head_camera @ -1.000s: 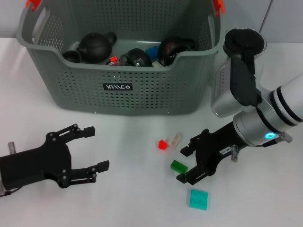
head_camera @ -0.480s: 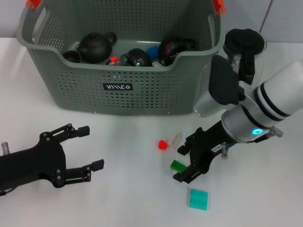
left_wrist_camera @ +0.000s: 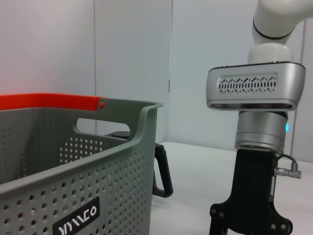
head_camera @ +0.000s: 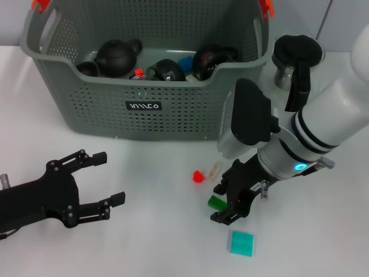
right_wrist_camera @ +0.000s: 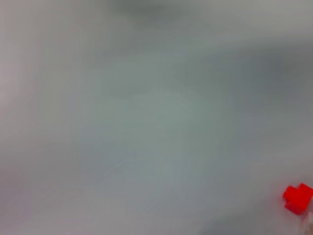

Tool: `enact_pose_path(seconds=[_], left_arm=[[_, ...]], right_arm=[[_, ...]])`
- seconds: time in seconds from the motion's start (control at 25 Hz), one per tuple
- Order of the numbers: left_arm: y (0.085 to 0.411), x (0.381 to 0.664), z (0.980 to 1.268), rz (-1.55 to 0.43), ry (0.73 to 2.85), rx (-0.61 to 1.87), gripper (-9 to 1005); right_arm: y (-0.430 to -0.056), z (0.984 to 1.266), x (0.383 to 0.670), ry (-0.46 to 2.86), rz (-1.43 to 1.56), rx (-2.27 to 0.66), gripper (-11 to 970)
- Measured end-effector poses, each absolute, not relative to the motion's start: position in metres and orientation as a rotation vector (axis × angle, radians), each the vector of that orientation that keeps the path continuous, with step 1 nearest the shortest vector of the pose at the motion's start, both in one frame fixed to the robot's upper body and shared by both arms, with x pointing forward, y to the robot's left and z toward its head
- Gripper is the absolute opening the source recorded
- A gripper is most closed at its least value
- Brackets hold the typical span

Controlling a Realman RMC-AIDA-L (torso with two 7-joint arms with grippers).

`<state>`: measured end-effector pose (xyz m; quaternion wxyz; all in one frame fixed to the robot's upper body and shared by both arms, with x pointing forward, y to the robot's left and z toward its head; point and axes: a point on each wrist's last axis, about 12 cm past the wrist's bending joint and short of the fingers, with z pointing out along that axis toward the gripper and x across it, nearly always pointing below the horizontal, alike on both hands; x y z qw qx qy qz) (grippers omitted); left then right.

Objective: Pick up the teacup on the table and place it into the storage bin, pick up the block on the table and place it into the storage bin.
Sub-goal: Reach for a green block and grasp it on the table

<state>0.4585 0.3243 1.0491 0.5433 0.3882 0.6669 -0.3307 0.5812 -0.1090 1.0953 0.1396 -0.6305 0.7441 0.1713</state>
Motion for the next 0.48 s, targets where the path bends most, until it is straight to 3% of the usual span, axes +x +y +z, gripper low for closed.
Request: enact_pose_path(seconds=[0.48], left_arm=[[0.3201, 0.4587, 1.0477, -0.793, 1.58, 0.916, 885]], right_arm=[[-0.115, 1.0937, 0.5839, 2.203, 0.478, -1.758, 568]])
